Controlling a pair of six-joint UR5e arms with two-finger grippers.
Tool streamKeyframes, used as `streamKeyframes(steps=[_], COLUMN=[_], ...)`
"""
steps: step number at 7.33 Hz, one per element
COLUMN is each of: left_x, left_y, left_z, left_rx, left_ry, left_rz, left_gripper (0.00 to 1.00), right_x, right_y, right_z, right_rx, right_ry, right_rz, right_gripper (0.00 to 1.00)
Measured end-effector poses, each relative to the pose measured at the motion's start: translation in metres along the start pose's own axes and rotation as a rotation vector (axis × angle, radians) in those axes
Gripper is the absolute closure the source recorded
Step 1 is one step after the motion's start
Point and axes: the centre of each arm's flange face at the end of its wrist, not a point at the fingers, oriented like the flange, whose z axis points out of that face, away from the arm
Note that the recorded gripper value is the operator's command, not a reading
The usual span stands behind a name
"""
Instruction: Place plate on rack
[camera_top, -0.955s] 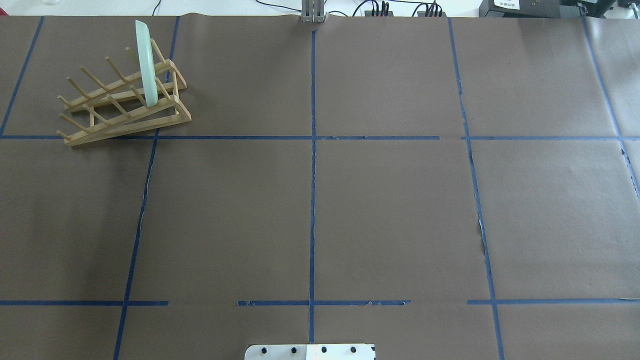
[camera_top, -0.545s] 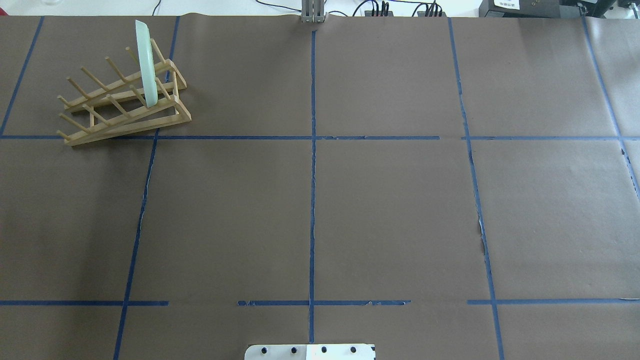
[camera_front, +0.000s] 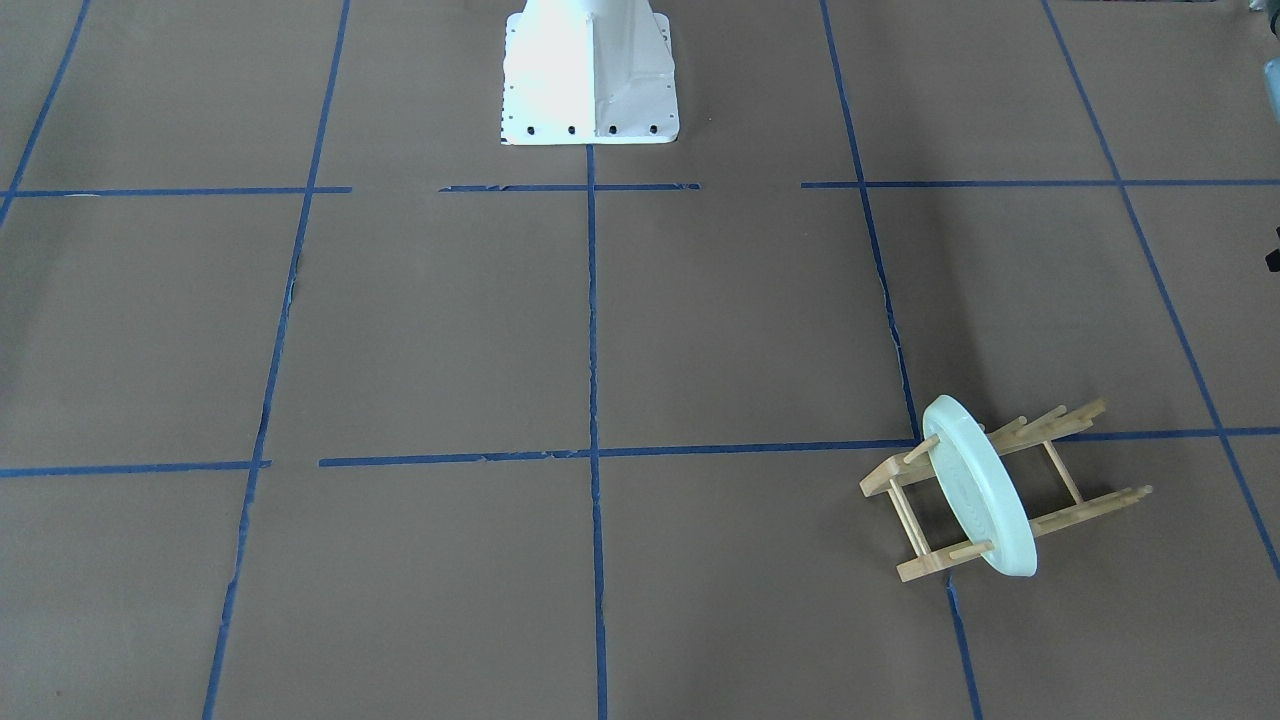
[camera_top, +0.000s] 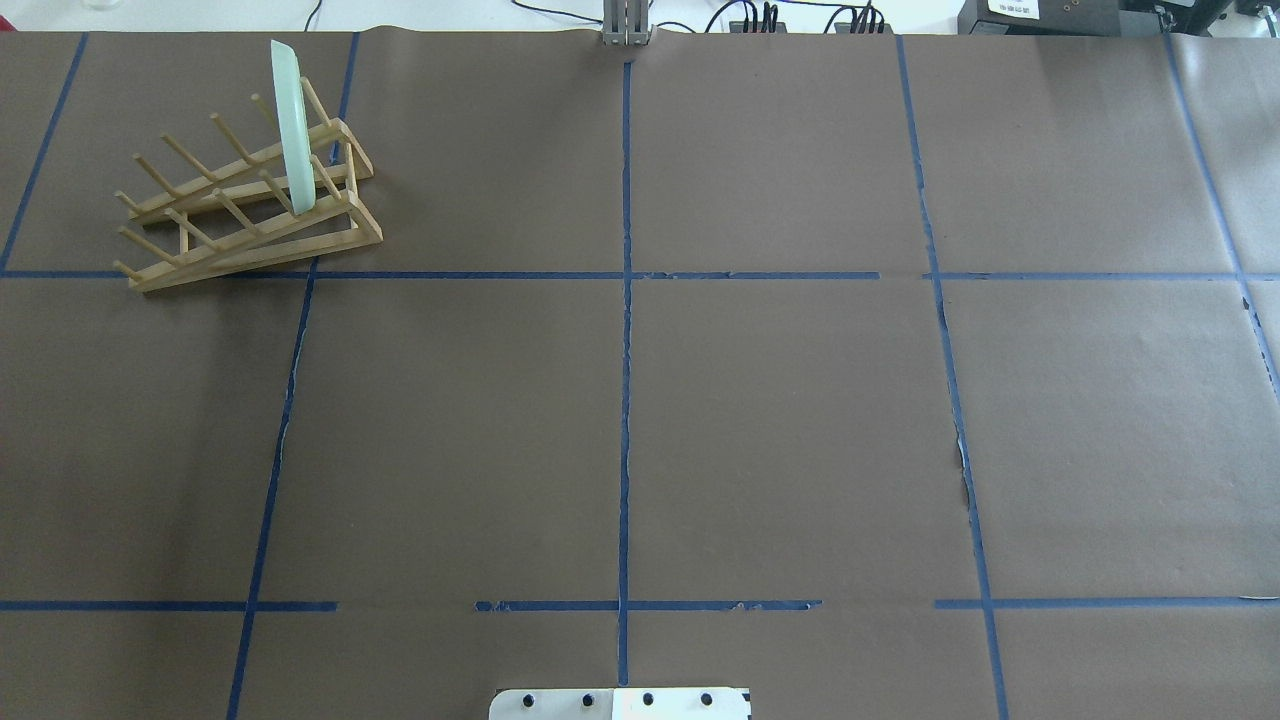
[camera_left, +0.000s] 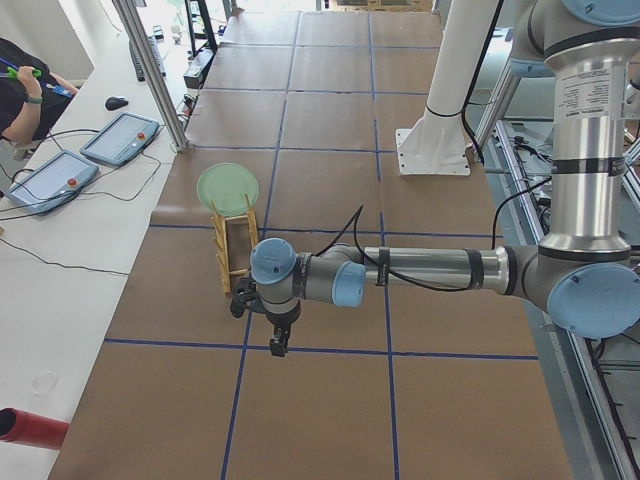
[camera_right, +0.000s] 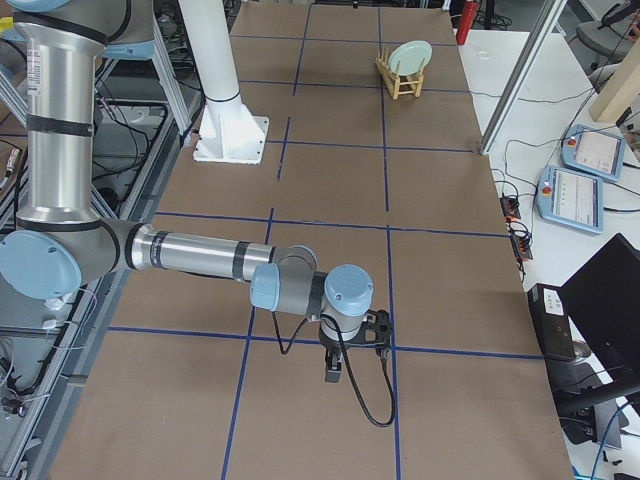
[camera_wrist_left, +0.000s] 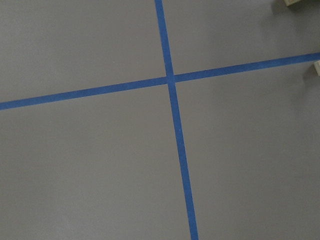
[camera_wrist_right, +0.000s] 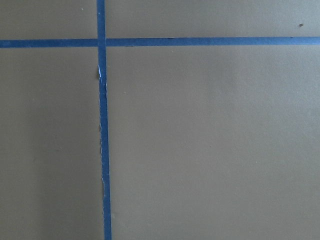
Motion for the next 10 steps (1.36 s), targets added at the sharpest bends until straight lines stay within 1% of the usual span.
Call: streamKeyframes(steps=[2,4,6,10], left_x=[-0.011,-0.019,-0.024,-0.033], left_y=[0.003,0.006,0.008,0.012], left_z=[-0.021,-0.047,-0.049,-0.038], left_rx=[0.010,0.050,0.055,0.026], left_ry=[-0.005,-0.017,-0.018,-0.009], left_rz=[0.022,0.041,0.036,0.002], left_gripper=[0.00,0.00,0.00,0.00], right_x=[0.000,0.000,0.000,0.000], right_y=[0.000,0.000,0.000,0.000], right_z=[0.000,0.000,0.000,0.000], right_rx=[0.000,0.001,0.000,0.000], right_ry=[0.000,0.000,0.000,0.000], right_rz=[0.000,0.000,0.000,-0.001], right_gripper=[0.00,0.00,0.00,0.00])
